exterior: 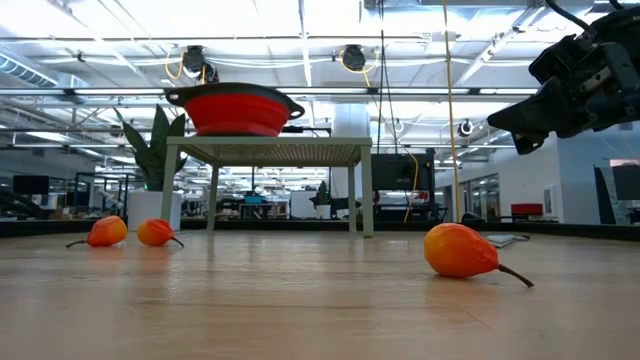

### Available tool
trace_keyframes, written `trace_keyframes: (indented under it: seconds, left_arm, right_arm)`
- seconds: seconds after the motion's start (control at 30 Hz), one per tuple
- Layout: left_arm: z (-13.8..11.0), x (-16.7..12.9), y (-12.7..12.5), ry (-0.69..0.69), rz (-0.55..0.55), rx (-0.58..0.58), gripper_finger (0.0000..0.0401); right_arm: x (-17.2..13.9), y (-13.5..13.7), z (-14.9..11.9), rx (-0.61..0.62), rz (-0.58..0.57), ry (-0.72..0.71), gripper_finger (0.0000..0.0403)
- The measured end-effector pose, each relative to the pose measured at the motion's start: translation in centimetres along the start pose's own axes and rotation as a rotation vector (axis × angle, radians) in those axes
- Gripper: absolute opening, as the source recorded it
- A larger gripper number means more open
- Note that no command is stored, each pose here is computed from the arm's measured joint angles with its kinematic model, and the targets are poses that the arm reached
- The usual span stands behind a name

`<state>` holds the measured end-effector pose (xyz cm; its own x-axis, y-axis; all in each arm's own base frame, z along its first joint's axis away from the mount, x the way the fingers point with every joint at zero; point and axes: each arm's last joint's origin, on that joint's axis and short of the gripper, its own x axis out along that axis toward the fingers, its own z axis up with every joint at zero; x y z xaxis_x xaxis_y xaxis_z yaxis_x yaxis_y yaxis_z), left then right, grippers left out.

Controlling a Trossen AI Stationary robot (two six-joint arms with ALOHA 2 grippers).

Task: Pick & Place Fruit
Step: Put the pear into the red strainer bowl on the shelf

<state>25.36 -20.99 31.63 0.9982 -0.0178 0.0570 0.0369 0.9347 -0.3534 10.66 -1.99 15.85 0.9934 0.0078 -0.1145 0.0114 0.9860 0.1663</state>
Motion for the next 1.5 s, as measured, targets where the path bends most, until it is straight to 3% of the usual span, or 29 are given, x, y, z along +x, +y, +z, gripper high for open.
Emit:
trace_keyframes:
  seconds: [0.5, 0.73, 0.9, 1.07, 1.3, 1.4, 1.5]
  left_arm:
    - [3.0, -0.6, -1.6, -0.263, -0.377, 0.196, 0.0]
    - [3.4, -0.8, -1.6, -0.31, -0.384, 0.217, 0.0]
    - [3.5, -0.5, -0.9, -0.297, -0.201, 0.103, 0.0]
    - [3.9, 0.2, 0.6, -0.319, 0.051, -0.145, 0.0]
    - [4.5, 1.4, 2.8, -0.413, 0.21, -0.503, 0.0]
    - [4.6, 1.7, 3.6, -0.45, 0.266, -0.562, 0.0]
    - [4.7, 1.9, 4.2, -0.478, 0.359, -0.547, 0.0]
  right_arm:
    - [0.0, 0.0, 0.0, 0.0, 0.0, 0.0, 0.0]
    - [0.0, 0.0, 0.0, -0.001, 0.0, 0.0, 0.0]
    - [0.0, 0.0, 0.0, -0.001, 0.0, 0.0, 0.0]
    - [0.0, 0.0, 0.0, -0.001, 0.0, 0.0, 0.0]
    - [0.0, 0.0, 0.0, -0.001, 0.0, 0.0, 0.0]
    - [0.0, 0.0, 0.0, -0.001, 0.0, 0.0, 0.0]
    - [0.0, 0.0, 0.0, -0.001, 0.0, 0.0, 0.0]
